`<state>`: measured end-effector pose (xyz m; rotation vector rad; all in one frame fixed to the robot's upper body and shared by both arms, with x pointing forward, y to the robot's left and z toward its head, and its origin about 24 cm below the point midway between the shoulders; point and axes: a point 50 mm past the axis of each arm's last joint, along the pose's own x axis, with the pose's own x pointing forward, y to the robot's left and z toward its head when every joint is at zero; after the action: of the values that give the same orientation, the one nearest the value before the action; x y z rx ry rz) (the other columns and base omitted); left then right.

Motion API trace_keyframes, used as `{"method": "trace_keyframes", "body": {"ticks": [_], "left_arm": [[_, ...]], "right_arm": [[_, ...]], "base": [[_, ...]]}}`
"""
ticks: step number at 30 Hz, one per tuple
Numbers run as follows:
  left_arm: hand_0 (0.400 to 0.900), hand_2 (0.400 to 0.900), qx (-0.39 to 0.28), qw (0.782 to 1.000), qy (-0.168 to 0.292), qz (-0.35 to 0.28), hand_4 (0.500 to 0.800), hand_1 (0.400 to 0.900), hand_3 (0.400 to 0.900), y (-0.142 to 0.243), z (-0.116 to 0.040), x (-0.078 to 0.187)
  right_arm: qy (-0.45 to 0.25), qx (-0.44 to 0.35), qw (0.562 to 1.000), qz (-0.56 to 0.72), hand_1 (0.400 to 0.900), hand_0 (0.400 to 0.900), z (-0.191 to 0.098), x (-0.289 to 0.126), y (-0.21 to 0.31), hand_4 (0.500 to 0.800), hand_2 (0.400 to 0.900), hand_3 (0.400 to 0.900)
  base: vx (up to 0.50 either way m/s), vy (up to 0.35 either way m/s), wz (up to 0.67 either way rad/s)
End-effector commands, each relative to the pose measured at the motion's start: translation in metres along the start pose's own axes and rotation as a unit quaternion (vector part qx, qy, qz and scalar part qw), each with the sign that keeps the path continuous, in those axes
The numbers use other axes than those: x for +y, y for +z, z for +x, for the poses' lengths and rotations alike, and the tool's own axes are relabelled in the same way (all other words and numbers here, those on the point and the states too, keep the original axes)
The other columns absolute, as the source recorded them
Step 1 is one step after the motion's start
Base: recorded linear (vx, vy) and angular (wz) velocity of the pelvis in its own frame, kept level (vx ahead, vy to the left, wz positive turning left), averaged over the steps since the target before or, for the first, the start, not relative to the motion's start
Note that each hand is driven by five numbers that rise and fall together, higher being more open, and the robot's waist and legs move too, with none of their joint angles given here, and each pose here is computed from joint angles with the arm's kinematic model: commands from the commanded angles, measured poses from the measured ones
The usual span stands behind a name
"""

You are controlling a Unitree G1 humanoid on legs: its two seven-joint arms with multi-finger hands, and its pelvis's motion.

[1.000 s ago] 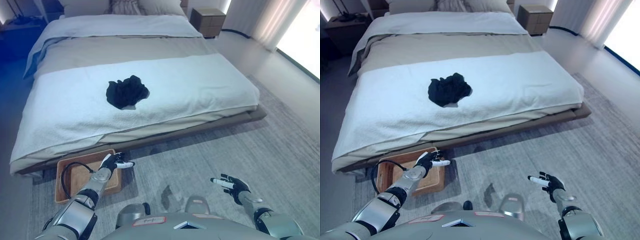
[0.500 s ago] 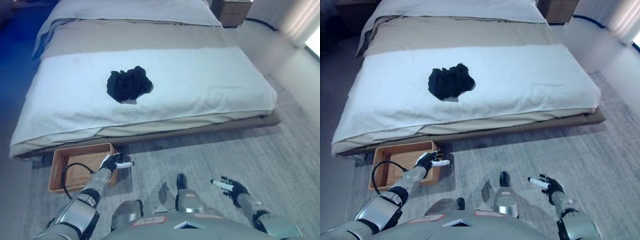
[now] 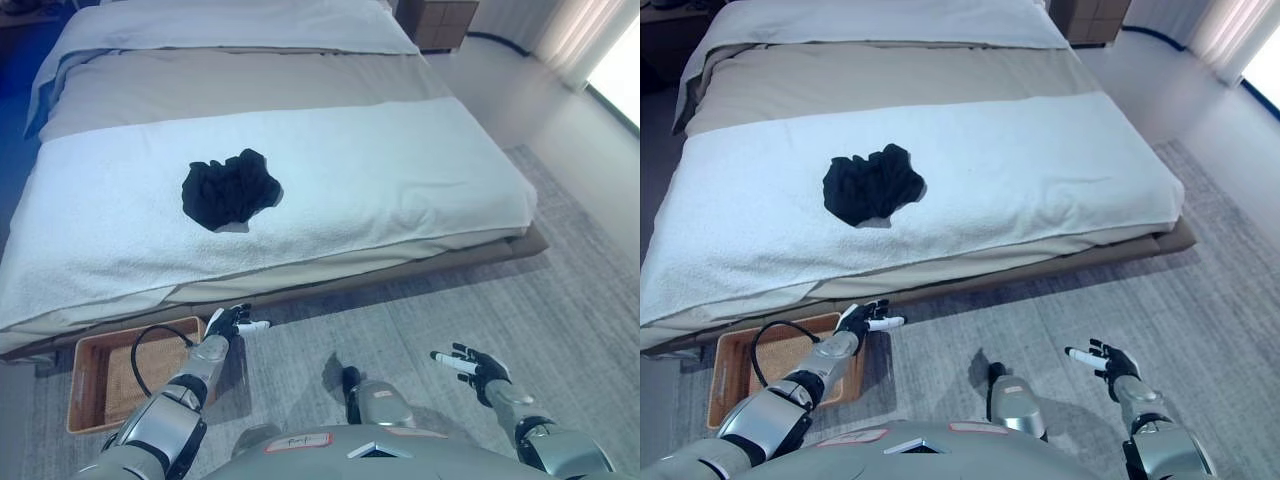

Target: Put the clothes on the bed into the basket.

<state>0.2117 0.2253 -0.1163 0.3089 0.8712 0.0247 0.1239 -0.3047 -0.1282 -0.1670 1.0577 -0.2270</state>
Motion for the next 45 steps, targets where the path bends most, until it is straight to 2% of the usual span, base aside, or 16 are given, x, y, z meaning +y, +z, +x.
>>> {"method": "trace_keyframes", "body": {"ticks": [1,8,13,17,29,45], "left_arm": [[0.900,0.900,-0.128,0.990,0.046,-0.040,0.800,0.900,0.900,0.083,0.005,0.027],[0.900,0.900,-0.141,0.986,0.054,-0.064,0.800,0.900,0.900,0.098,0.005,0.032],[0.900,0.900,-0.174,0.982,0.051,-0.052,0.800,0.900,0.900,0.127,0.003,0.029],[0.900,0.900,-0.182,0.980,0.053,-0.055,0.800,0.900,0.900,0.134,0.003,0.030],[0.900,0.900,-0.170,0.979,0.073,-0.087,0.800,0.900,0.900,0.114,0.003,0.042],[0.900,0.900,-0.267,0.957,0.087,-0.076,0.800,0.900,0.900,0.168,-0.012,0.053]], "right_arm": [[-0.060,-0.067,0.996,0.007,0.900,0.900,-0.001,-0.034,0.042,0.800,0.900,0.900],[-0.070,-0.092,0.993,-0.003,0.900,0.900,-0.001,-0.038,0.061,0.800,0.900,0.900],[-0.080,-0.115,0.990,0.019,0.900,0.900,0.000,-0.038,0.075,0.800,0.900,0.900],[-0.084,-0.122,0.989,0.019,0.900,0.900,0.000,-0.037,0.081,0.800,0.900,0.900],[-0.075,-0.150,0.986,-0.007,0.900,0.900,0.001,-0.027,0.097,0.800,0.900,0.900],[-0.066,-0.169,0.983,-0.010,0.900,0.900,0.001,-0.020,0.115,0.800,0.900,0.900]], "base": [[0.171,-0.189,-0.34],[0.157,-0.193,-0.19],[0.077,-0.129,0.04],[0.112,-0.014,-0.26],[0.281,0.131,-0.48],[0.193,0.231,-0.14]]}}
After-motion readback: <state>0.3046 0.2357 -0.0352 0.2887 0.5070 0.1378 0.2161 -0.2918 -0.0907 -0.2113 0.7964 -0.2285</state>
